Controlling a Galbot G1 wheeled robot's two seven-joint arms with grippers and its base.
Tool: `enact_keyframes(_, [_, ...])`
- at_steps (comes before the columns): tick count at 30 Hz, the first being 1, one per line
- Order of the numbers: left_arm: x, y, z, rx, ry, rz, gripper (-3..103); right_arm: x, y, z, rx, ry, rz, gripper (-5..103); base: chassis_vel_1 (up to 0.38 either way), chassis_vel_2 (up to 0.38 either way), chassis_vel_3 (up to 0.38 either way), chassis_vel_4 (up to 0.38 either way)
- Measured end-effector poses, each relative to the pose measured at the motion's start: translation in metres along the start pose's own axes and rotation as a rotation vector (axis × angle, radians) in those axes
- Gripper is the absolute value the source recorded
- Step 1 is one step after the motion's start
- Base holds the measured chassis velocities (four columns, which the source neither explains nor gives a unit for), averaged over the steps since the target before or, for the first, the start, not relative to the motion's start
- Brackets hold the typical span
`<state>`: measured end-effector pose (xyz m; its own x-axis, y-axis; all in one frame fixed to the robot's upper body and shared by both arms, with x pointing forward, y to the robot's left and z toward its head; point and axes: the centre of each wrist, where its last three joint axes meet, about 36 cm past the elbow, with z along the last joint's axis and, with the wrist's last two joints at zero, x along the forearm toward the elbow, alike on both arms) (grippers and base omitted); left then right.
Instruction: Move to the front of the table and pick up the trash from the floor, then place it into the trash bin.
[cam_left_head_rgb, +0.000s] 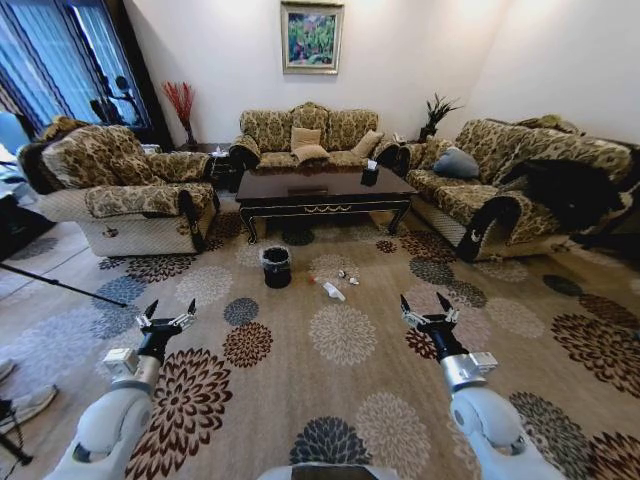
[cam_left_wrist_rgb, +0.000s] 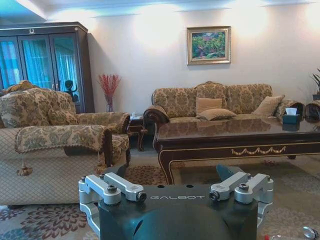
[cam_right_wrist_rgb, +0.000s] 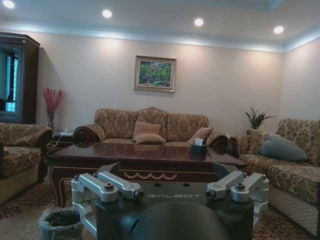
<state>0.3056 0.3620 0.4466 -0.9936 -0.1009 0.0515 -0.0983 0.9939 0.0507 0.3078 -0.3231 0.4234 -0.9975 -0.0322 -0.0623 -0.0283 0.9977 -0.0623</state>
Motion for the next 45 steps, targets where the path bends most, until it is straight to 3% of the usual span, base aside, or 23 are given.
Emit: enact_keyframes(45, [0.0020, 0.0011, 0.0067, 0.022, 0.020, -0.016, 100, 0.0027, 0.0010, 0.0047, -0.010, 0.009, 0.006, 100, 0.000, 0.000, 0.000, 0.000])
